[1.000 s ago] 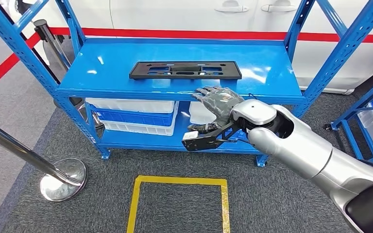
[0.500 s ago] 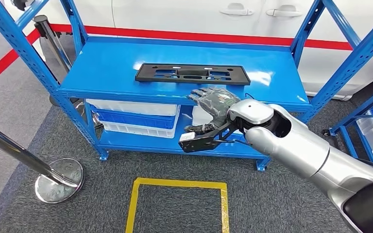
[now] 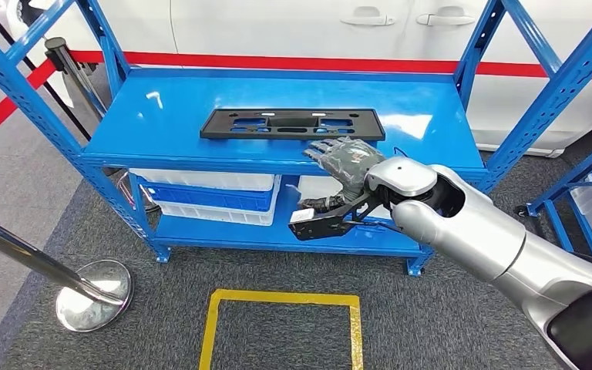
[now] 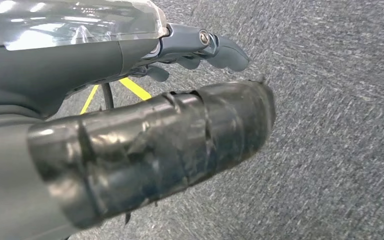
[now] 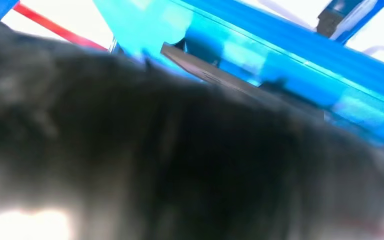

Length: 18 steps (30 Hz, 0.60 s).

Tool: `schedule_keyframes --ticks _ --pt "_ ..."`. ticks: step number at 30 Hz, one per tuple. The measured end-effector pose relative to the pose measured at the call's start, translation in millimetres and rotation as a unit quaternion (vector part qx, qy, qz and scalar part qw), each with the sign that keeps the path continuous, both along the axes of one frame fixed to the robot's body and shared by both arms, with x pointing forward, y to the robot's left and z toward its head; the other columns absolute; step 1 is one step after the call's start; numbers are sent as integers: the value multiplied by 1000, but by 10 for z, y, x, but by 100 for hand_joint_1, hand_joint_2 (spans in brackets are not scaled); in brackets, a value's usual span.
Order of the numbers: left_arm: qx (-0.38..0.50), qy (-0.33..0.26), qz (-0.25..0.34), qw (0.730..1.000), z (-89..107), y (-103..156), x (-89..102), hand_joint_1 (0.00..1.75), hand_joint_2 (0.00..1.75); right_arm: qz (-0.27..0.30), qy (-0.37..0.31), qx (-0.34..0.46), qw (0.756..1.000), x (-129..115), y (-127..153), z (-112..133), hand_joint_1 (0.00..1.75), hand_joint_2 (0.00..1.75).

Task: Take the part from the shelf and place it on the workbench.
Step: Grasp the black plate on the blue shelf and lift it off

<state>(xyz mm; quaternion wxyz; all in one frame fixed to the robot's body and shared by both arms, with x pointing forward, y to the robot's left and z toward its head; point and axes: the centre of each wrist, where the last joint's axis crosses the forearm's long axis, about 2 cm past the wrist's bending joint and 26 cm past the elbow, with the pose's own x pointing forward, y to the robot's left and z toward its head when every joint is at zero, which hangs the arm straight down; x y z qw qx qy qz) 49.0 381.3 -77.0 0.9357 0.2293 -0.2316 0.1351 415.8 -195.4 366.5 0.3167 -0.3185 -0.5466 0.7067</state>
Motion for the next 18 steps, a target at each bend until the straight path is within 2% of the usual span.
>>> schedule_keyframes --ticks 18 --pt "3 0 0 1000 8 39 9 0 0 0 8 -5 1000 19 -9 -56 0 0"
